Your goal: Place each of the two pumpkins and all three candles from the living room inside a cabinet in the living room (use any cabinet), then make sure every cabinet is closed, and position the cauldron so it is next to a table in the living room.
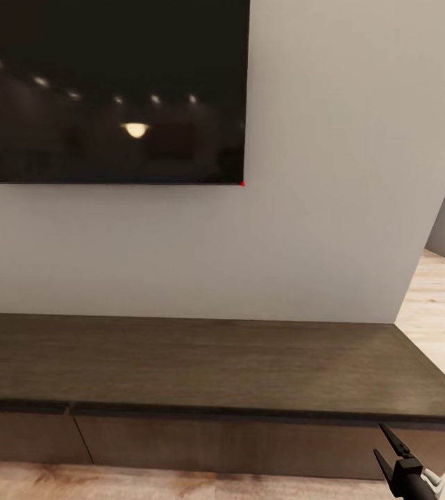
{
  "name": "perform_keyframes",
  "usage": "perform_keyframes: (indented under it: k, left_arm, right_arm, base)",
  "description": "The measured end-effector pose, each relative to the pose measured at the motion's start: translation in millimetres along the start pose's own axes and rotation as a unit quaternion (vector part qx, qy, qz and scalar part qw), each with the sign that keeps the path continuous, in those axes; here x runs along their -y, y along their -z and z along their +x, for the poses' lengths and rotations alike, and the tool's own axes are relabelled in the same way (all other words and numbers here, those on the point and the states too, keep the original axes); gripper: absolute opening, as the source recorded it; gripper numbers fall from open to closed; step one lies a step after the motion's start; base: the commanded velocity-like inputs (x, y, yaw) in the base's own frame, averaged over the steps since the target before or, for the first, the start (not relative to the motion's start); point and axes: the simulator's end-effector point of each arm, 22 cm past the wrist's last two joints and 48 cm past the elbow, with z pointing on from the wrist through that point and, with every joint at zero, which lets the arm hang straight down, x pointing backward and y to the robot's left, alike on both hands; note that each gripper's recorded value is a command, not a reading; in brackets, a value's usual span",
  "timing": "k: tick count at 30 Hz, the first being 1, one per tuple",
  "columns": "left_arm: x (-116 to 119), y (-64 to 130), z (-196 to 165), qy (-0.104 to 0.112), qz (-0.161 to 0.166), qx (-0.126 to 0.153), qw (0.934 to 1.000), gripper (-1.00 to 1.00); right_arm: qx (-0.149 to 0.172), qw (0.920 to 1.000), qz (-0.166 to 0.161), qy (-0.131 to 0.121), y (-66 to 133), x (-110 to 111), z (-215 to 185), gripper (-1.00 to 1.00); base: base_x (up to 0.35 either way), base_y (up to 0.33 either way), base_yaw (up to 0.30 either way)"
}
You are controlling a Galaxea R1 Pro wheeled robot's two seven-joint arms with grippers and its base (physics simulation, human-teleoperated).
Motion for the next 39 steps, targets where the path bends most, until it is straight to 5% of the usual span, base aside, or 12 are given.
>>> perform_keyframes:
  k: [39]
  left_arm:
    - [-0.5, -4.8, 14.1, 0.007, 0.001, -0.007, 1.0000, 1.00]
  right_arm:
    - [0.001, 1.0000, 0.007, -0.001, 2.8, 16.1, 0.5, 1.00]
  base:
    - [0.002, 0.000, 0.000]
